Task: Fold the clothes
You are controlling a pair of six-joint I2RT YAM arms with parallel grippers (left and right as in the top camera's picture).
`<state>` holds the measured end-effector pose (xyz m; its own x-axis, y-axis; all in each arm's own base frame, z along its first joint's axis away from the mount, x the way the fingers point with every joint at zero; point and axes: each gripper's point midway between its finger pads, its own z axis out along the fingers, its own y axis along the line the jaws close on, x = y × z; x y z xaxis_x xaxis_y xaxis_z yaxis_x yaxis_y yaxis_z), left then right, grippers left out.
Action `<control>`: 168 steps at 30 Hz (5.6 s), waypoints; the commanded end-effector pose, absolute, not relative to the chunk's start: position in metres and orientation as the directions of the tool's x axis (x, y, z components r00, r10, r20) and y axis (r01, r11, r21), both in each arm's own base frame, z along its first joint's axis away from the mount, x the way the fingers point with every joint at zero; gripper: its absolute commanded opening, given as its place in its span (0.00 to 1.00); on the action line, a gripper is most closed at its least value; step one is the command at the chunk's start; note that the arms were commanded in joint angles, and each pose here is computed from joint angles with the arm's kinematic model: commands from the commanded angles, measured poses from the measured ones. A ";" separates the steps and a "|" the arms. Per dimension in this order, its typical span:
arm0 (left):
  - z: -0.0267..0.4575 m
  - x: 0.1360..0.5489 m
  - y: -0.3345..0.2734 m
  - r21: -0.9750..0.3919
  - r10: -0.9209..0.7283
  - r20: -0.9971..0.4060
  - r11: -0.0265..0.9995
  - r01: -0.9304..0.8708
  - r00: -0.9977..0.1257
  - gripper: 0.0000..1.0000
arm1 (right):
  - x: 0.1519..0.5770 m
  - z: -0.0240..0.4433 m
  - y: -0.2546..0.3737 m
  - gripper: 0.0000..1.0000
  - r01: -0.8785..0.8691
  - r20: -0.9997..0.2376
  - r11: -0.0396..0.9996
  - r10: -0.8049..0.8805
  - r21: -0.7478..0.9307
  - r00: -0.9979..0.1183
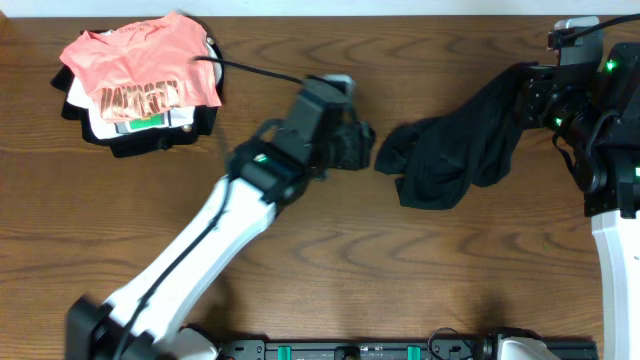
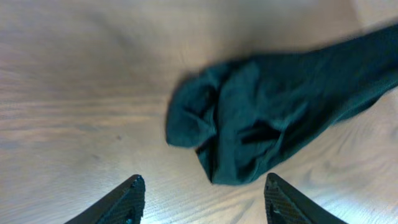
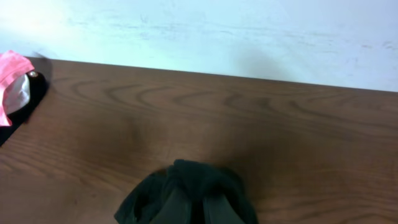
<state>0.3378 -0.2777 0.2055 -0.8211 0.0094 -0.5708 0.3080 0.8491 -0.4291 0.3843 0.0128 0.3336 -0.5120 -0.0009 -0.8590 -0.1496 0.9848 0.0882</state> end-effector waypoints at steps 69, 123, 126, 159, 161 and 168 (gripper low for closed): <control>0.344 0.381 -0.183 -0.309 -0.150 -0.880 0.902 0.303 -0.452 0.06 | 0.387 0.310 0.010 0.11 -0.139 -0.811 0.985 0.003 0.104 -0.585; 0.294 0.389 -0.169 -0.228 -0.087 -0.827 0.955 0.190 -0.555 0.06 | 0.412 0.042 0.071 0.43 -0.205 -0.362 0.777 0.032 0.595 -0.932; 0.294 0.389 -0.169 -0.228 -0.087 -0.827 0.955 0.190 -0.555 0.06 | 0.412 0.034 0.075 0.41 -0.207 -0.352 0.774 0.022 0.598 -0.936; 0.290 0.387 -0.167 -0.222 -0.079 -0.817 0.957 0.185 -0.571 0.06 | 0.422 0.038 0.096 0.02 -0.281 -0.414 0.768 -0.023 0.575 -0.910; 0.291 0.388 -0.166 -0.218 -0.083 -0.823 0.960 0.177 -0.562 0.06 | 0.427 0.045 0.095 0.01 -0.267 -0.417 0.766 0.002 0.585 -0.909; 0.310 0.402 -0.148 -0.205 -0.127 -0.868 0.972 0.114 -0.481 0.06 | 0.459 0.154 0.073 0.01 -0.318 -0.562 0.780 0.052 0.539 -0.826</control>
<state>0.3951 -0.1619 0.2969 -0.5302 -0.1197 -0.8394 0.1468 0.9621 -0.2299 0.4340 0.0845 0.0715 -0.9151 0.0252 -0.4024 -0.2382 0.7715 0.5900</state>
